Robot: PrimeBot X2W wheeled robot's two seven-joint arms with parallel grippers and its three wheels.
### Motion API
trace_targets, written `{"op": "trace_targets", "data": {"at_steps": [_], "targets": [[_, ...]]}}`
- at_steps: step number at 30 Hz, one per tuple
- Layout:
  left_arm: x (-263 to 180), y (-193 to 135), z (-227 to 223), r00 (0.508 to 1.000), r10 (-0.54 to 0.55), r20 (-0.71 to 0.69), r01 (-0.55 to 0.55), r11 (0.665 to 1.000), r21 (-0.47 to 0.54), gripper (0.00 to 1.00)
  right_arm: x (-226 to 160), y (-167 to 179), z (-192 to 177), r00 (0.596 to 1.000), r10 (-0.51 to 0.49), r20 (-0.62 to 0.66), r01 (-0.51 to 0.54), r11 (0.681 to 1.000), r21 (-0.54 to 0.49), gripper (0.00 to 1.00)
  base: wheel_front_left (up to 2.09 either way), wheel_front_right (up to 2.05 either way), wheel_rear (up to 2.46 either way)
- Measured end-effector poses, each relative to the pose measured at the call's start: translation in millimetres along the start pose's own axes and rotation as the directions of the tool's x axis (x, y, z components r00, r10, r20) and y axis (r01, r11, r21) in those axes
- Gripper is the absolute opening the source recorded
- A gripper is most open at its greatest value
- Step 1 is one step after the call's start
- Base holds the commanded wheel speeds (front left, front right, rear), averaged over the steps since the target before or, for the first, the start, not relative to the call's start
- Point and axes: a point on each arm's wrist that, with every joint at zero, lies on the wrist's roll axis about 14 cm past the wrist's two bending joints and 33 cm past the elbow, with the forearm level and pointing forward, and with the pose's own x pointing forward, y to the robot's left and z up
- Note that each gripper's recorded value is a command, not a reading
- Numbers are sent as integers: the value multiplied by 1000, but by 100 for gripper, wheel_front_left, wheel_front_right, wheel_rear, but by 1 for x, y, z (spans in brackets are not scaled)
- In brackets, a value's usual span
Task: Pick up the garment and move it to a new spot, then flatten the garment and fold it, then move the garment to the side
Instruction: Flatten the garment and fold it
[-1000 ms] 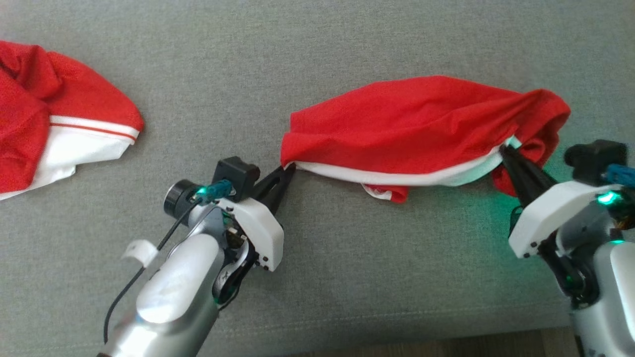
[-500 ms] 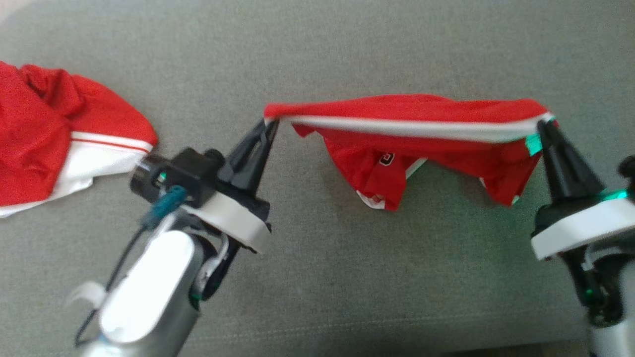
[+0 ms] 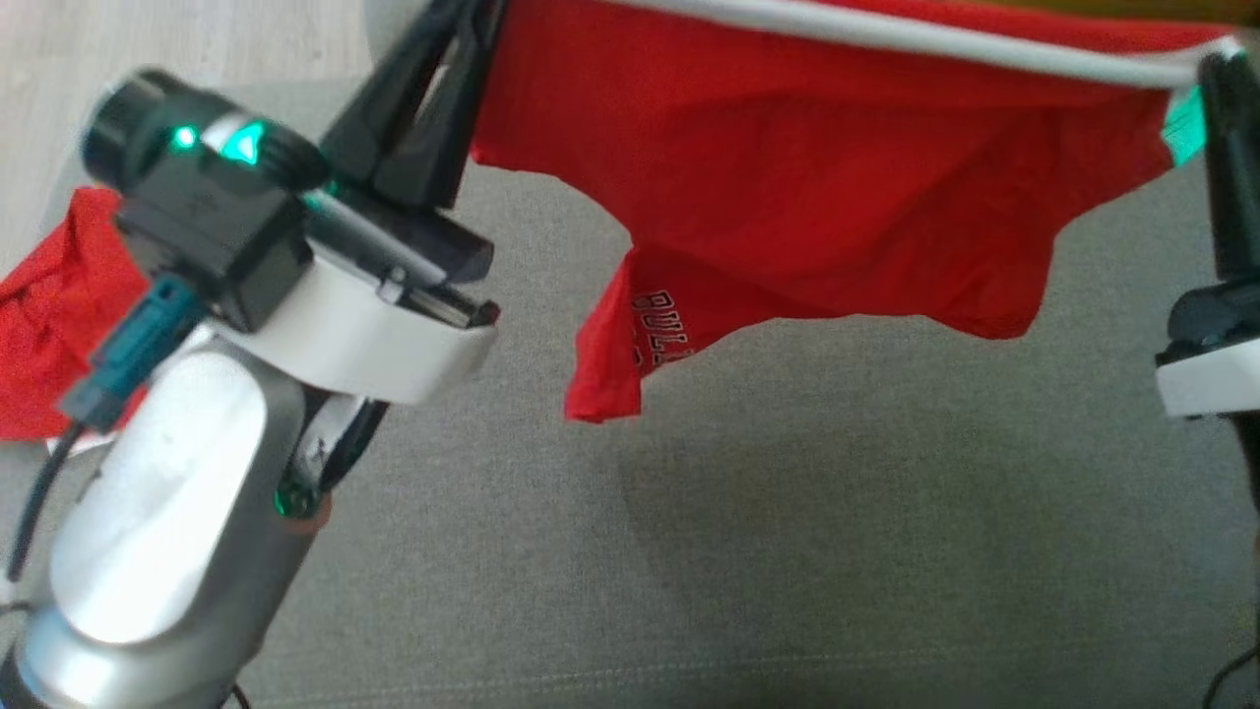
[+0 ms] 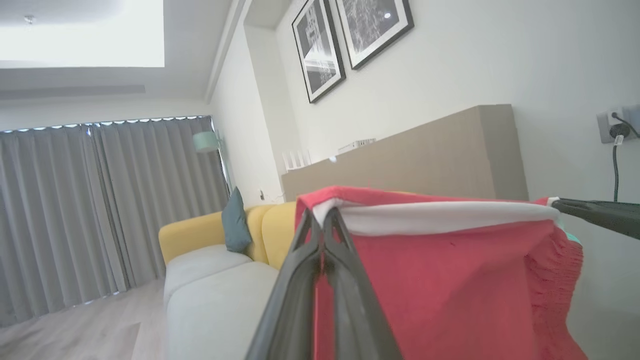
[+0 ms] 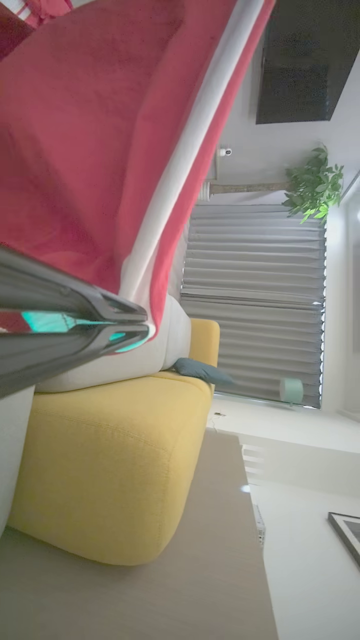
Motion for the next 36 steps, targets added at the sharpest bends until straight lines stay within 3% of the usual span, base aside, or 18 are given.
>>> {"op": "trace_targets", "data": {"at_steps": [6, 12, 20, 30, 36], "targets": [[6, 0, 13, 1000, -6, 20, 6, 1000, 13, 0, -2, -4, 6, 1000, -10, 2, 10, 1000, 7, 0, 0, 0, 0], [9, 15, -25, 997, 33, -72, -38, 997, -65, 0, 11, -2, -8, 999, 7, -34, -5, 999, 52, 0, 0, 0, 0], [38, 48, -102, 980, 90, -178, -114, 985, -130, 0, 74, 1, -36, 996, 48, -74, -40, 994, 104, 0, 0, 0, 0], [97, 91, -115, 979, 155, -135, -169, 981, -94, 0, 154, 5, -21, 998, 62, 34, -66, 989, 129, 0, 0, 0, 0], [79, 88, -171, 946, 176, -273, -221, 965, -145, 0, 167, 11, -85, 995, 54, -81, -39, 984, 173, 0, 0, 0, 0]]}}
